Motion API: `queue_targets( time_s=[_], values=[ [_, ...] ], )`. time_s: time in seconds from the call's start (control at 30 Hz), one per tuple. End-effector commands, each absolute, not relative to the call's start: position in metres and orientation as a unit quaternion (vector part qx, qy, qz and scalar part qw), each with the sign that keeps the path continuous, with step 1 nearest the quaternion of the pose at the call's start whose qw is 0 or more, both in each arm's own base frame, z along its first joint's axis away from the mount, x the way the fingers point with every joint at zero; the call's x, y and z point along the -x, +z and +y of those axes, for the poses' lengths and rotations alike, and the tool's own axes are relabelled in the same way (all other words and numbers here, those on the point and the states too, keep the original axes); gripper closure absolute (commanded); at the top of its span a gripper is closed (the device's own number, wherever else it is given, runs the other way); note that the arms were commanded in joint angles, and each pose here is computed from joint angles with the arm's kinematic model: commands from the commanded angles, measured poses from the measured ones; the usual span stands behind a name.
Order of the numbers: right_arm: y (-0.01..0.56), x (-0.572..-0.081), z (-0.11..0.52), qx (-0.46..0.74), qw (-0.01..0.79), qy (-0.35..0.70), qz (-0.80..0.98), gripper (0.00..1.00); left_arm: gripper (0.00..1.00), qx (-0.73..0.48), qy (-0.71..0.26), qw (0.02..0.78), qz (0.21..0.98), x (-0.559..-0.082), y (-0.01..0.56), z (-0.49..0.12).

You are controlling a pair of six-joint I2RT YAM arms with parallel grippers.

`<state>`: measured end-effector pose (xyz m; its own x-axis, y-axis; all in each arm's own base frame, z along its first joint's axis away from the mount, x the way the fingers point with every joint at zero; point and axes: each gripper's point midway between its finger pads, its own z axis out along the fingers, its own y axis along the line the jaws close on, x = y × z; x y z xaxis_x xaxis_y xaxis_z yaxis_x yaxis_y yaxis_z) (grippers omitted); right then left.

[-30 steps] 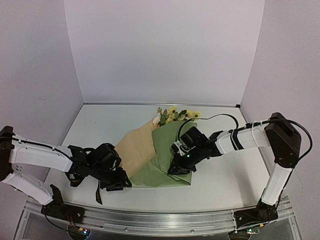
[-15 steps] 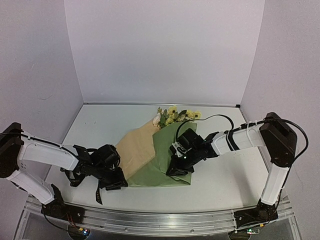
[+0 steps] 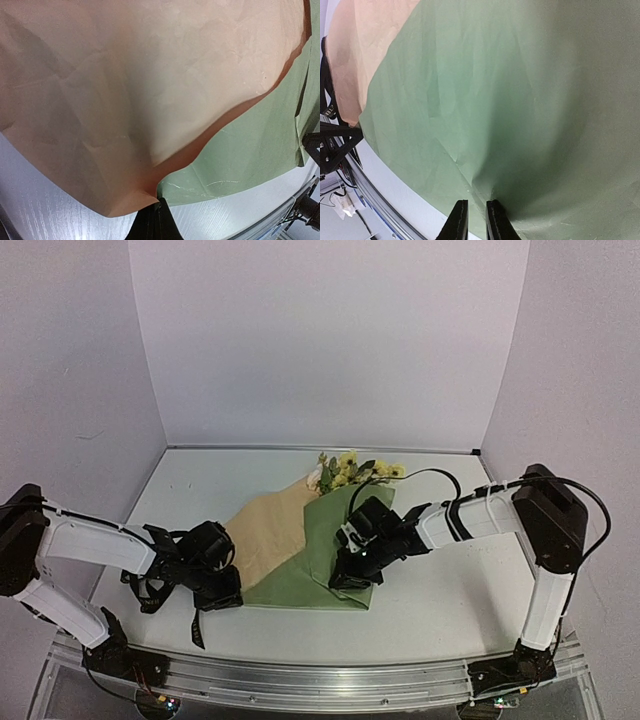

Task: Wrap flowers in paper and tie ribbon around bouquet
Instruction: Fold the 2/3-folded wrapping paper at the center of the board.

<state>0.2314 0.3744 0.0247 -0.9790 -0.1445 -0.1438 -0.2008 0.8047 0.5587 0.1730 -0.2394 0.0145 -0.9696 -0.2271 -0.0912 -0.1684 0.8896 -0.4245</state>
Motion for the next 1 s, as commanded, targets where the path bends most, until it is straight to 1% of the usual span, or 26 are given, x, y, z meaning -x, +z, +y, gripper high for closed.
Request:
queue_targets(
  time_s=[0.0,0.33,0.5,0.67,0.97],
  values=[
    [0.032,-0.240,0.393,0.090,0.063,0.305,0.946,0.84,1.00,0.084,-0.213,0.104,0.968,-0.188,0.030,-0.241],
    [0.034,-0.229,0.418,0.089,0.043,0.317,0.943,0.84,1.00,0.062,-0.257,0.153,0.952,-0.195,0.059,-0.246],
    [0.036,-0.219,0.426,0.079,0.032,0.322,0.943,0.85,1.00,0.048,-0.261,0.158,0.951,-0.196,0.062,-0.248],
    [0.029,-0.213,0.432,0.072,0.017,0.320,0.944,0.86,1.00,0.041,-0.265,0.159,0.950,-0.195,0.061,-0.250],
    [0.014,-0.205,0.443,0.069,-0.003,0.316,0.946,0.87,1.00,0.008,-0.290,0.198,0.936,-0.197,0.084,-0.262]
  ],
)
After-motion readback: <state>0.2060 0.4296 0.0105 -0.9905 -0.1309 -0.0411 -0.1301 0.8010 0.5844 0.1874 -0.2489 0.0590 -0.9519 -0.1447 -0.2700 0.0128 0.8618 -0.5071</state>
